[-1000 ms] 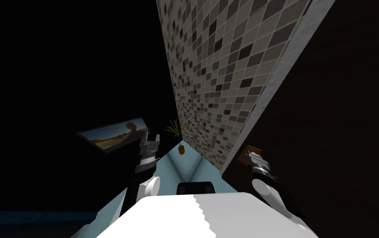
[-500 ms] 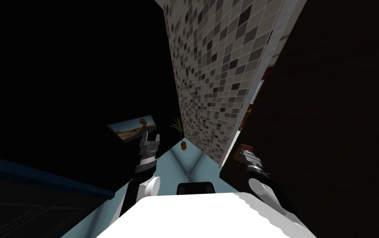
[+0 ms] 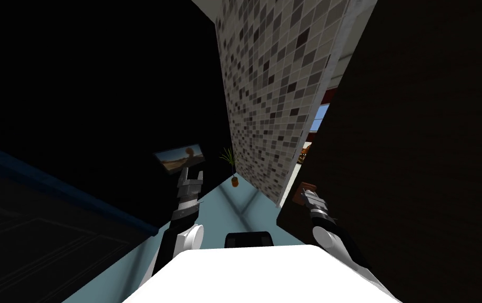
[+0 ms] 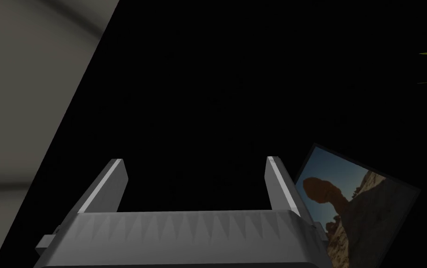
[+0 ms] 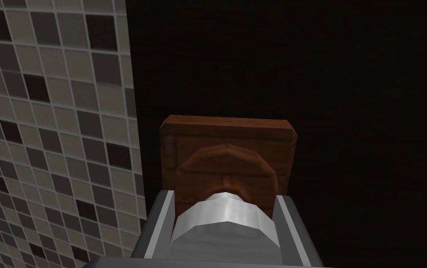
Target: Pull the door open
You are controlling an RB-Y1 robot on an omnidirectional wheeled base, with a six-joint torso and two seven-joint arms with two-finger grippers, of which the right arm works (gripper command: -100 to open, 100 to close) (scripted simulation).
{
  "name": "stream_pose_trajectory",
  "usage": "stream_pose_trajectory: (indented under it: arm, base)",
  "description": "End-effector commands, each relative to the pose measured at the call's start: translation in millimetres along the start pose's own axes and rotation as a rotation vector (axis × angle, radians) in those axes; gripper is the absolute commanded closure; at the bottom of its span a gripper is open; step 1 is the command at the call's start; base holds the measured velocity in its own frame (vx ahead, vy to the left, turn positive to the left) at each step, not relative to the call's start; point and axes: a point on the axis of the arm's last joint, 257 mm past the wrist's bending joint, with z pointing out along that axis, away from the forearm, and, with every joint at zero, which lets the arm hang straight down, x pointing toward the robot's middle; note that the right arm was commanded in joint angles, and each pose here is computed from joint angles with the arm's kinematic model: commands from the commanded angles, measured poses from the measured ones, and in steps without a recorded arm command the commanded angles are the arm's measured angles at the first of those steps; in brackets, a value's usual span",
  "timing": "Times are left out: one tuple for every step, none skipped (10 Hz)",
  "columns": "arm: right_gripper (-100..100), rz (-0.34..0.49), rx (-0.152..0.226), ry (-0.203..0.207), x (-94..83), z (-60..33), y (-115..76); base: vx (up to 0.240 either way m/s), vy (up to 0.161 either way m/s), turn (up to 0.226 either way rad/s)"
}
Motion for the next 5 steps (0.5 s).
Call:
stream_pose_trajectory:
  arm:
    - [100, 0.000, 0.032, -0.002, 0.3, -2.3, -12.8]
    - [100, 0.001, 0.047, -0.001, 0.6, -3.1, -19.3]
    - [100, 0.001, 0.061, -0.001, 0.9, -4.0, -25.5]
    - [100, 0.002, 0.080, 0.000, 1.3, -5.2, -34.0]
    - [100, 0.002, 0.095, 0.001, 1.6, -6.4, -40.6]
  base:
    - [-0.222, -0.028, 0.079]
    - [-0.246, -0.007, 0.069]
    - [-0.256, -0.023, 0.065]
    - [-0.247, -0.029, 0.077]
    - [-0.240, -0.017, 0.067]
